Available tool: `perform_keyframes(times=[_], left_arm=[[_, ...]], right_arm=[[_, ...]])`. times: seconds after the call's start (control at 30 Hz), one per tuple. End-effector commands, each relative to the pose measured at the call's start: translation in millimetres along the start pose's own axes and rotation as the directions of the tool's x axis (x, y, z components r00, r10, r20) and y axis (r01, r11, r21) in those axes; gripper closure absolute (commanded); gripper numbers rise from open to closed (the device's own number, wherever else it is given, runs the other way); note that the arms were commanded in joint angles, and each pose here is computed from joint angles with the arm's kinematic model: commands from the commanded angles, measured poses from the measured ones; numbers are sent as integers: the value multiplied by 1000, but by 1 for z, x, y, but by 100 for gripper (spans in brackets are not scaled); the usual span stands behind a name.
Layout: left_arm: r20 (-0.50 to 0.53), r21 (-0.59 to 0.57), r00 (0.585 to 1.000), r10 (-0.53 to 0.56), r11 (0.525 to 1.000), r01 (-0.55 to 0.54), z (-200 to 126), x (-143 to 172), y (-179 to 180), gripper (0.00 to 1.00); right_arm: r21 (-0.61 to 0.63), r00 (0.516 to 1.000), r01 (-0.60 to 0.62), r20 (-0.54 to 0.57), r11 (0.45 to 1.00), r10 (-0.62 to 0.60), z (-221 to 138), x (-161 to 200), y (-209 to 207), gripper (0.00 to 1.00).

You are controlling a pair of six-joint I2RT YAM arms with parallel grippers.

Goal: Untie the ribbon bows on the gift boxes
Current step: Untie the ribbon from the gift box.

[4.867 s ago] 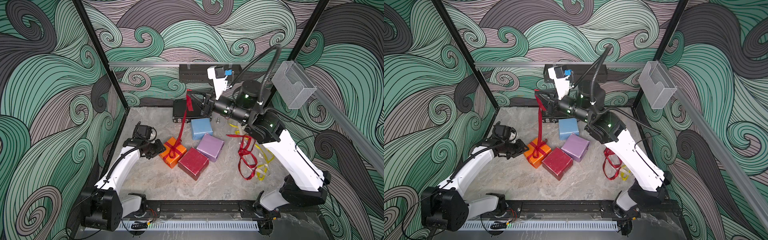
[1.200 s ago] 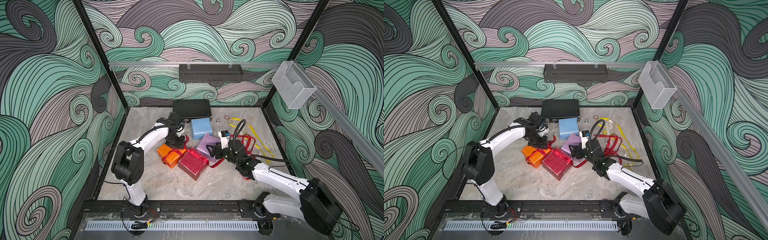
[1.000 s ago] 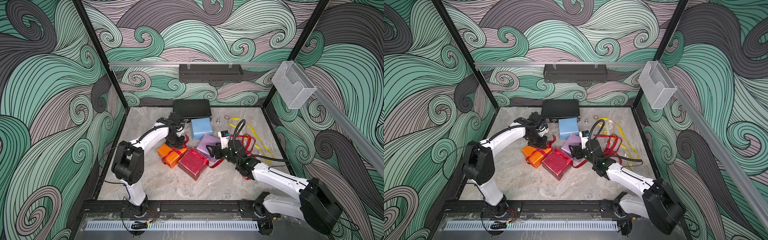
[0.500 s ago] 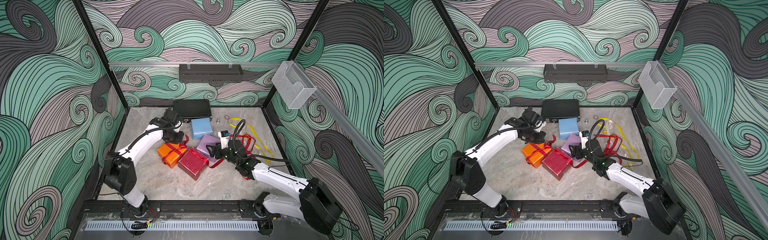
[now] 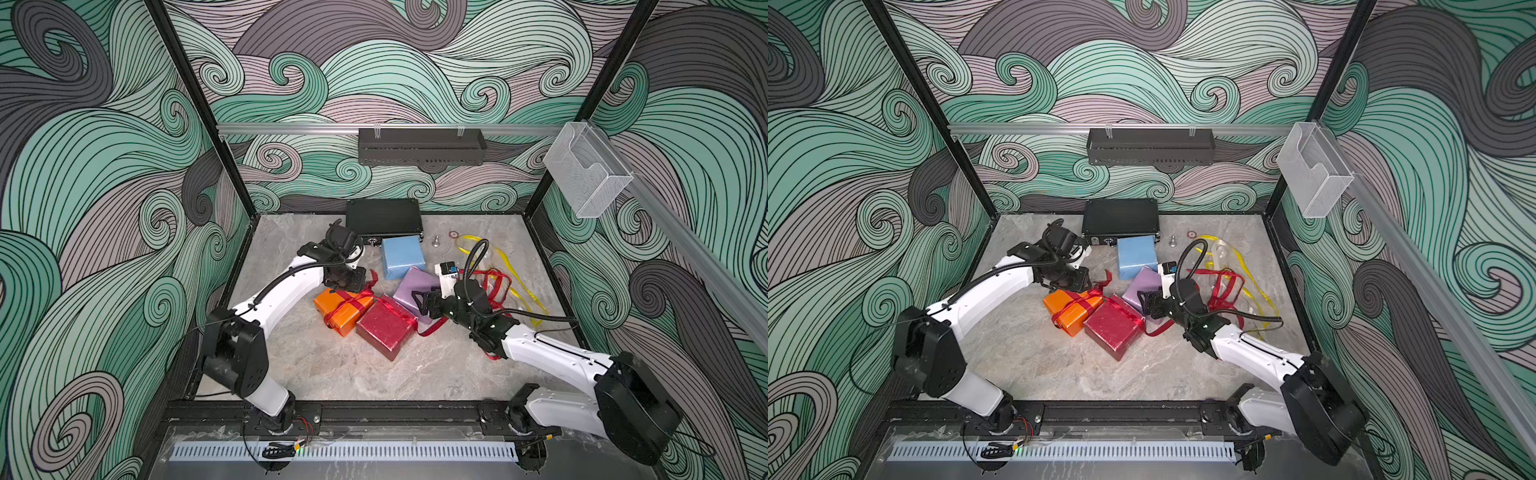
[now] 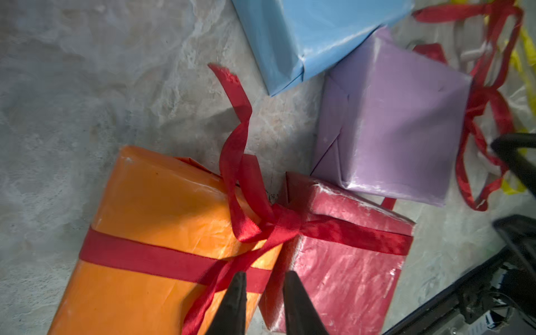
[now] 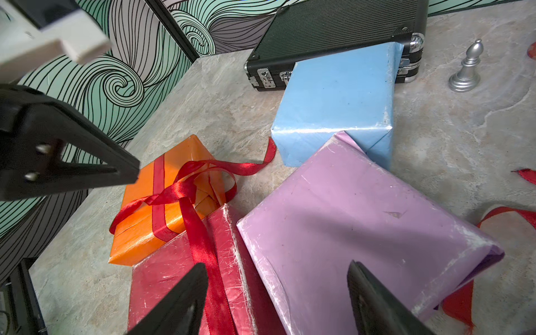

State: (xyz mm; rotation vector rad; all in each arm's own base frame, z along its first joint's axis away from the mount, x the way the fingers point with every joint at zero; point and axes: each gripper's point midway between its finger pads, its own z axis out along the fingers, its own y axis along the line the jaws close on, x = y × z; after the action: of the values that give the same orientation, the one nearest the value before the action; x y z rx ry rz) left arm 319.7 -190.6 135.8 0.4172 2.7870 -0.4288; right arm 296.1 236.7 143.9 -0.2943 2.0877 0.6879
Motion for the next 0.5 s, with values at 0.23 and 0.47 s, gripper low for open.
perform_keyframes(times=[0.23, 0.47], left_arm=[[-113, -18, 993, 46, 999, -49, 19, 15, 2, 50], [-136, -3, 988, 67, 998, -68, 21, 25, -5, 51]], right_arm=[[-21, 1000, 10, 15, 1000, -10, 2, -11, 8, 23], [-19, 1000, 8, 14, 1000, -7, 2, -10, 8, 23]])
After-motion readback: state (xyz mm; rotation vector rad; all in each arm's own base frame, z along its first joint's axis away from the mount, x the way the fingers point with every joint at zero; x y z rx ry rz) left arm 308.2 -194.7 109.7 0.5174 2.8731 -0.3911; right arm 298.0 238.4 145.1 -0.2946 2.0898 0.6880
